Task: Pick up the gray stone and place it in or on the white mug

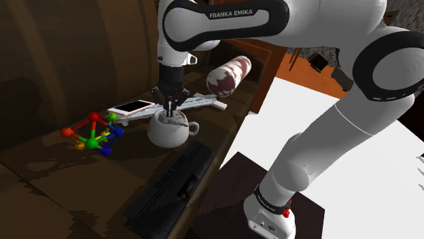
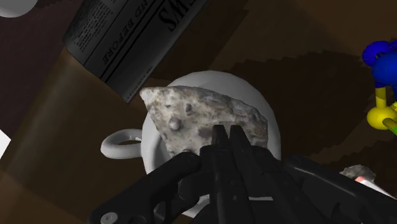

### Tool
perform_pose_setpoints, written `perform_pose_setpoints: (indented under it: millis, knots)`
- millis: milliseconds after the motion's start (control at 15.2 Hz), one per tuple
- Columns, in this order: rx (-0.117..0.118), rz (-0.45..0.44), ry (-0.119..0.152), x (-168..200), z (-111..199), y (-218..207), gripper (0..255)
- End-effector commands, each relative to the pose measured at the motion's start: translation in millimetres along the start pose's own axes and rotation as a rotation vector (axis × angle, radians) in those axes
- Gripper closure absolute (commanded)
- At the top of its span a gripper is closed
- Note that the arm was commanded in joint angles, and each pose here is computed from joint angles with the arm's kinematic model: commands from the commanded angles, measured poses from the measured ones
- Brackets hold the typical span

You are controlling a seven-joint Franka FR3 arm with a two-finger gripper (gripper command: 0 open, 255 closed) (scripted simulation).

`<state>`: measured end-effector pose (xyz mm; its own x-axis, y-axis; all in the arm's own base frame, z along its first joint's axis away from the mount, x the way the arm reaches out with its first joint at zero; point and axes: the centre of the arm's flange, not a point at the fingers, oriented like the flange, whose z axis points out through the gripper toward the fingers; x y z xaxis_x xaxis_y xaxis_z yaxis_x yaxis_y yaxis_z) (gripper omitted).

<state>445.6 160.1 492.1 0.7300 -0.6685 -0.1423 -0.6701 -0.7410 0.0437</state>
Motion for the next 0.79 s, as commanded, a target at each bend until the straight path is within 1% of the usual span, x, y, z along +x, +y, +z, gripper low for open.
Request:
perform_pose_setpoints:
  millis: [0, 198, 264, 330, 594, 726]
  knots:
    - [-0.023, 0.003, -0.017, 2, 17, -1, 255]
    - [-0.023, 0.003, -0.017, 2, 17, -1, 255]
    - [0.009, -0.001, 0.006, 0, 0, -1, 255]
    - [0.009, -0.001, 0.006, 0, 0, -1, 0]
    - [0.032, -0.135, -0.077, 62, -12, 6, 0]
    - [0.032, -0.135, -0.077, 62, -2, 6, 0]
